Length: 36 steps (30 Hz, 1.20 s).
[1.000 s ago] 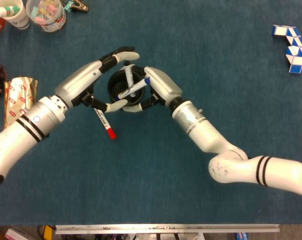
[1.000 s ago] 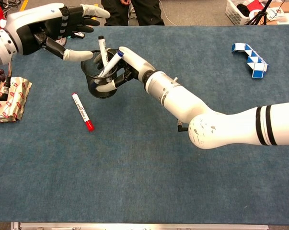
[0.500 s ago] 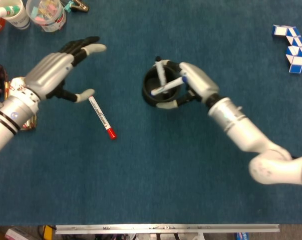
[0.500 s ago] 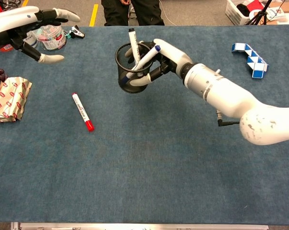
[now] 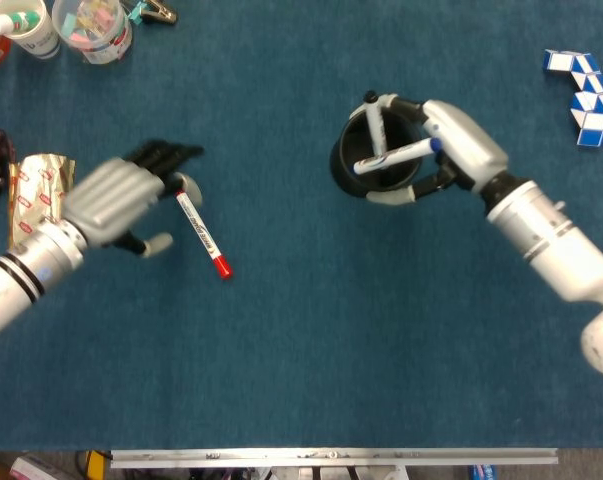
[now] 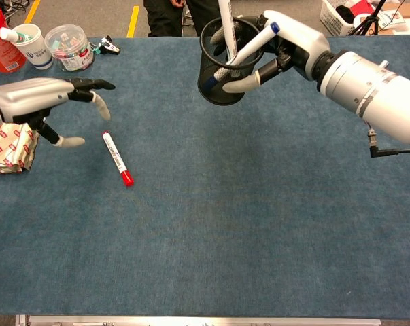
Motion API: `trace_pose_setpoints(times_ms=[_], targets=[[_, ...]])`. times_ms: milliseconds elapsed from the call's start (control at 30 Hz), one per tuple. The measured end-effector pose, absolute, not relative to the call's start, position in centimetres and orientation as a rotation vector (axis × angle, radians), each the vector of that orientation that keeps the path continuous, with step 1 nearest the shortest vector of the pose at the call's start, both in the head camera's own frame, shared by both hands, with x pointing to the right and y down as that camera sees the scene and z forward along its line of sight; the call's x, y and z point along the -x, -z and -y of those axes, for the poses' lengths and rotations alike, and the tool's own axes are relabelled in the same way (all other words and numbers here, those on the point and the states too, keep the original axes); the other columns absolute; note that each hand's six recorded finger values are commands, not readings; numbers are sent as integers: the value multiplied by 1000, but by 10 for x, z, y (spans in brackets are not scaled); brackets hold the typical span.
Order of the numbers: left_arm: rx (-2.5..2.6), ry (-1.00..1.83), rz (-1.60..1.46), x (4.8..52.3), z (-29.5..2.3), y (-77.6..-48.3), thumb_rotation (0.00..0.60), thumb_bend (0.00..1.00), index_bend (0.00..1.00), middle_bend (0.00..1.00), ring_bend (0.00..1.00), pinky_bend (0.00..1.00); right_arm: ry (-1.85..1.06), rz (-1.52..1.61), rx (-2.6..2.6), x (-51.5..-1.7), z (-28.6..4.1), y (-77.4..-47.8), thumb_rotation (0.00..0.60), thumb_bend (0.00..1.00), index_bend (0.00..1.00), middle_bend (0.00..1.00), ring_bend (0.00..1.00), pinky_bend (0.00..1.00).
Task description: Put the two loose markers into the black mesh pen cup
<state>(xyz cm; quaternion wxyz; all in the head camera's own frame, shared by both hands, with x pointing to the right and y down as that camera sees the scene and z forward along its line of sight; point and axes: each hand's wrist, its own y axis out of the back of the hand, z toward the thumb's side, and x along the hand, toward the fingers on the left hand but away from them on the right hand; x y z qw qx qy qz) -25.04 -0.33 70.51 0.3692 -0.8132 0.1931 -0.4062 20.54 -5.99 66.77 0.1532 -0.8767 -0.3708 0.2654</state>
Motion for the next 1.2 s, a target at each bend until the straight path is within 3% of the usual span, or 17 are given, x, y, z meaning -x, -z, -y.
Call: trace_pose_setpoints(times_ms=[433,1200], targets=[[1947,874,-232,208,-27,-735,600,298,410,9,0,0,-771,1096,2501,-221,60,-661,600,263,422,421,312,255],[1831,806,-105,197,-36,-771,600,298,448,29,0,0,-790,1151,2502,-235,64,-667,600,263,422,421,312,255]])
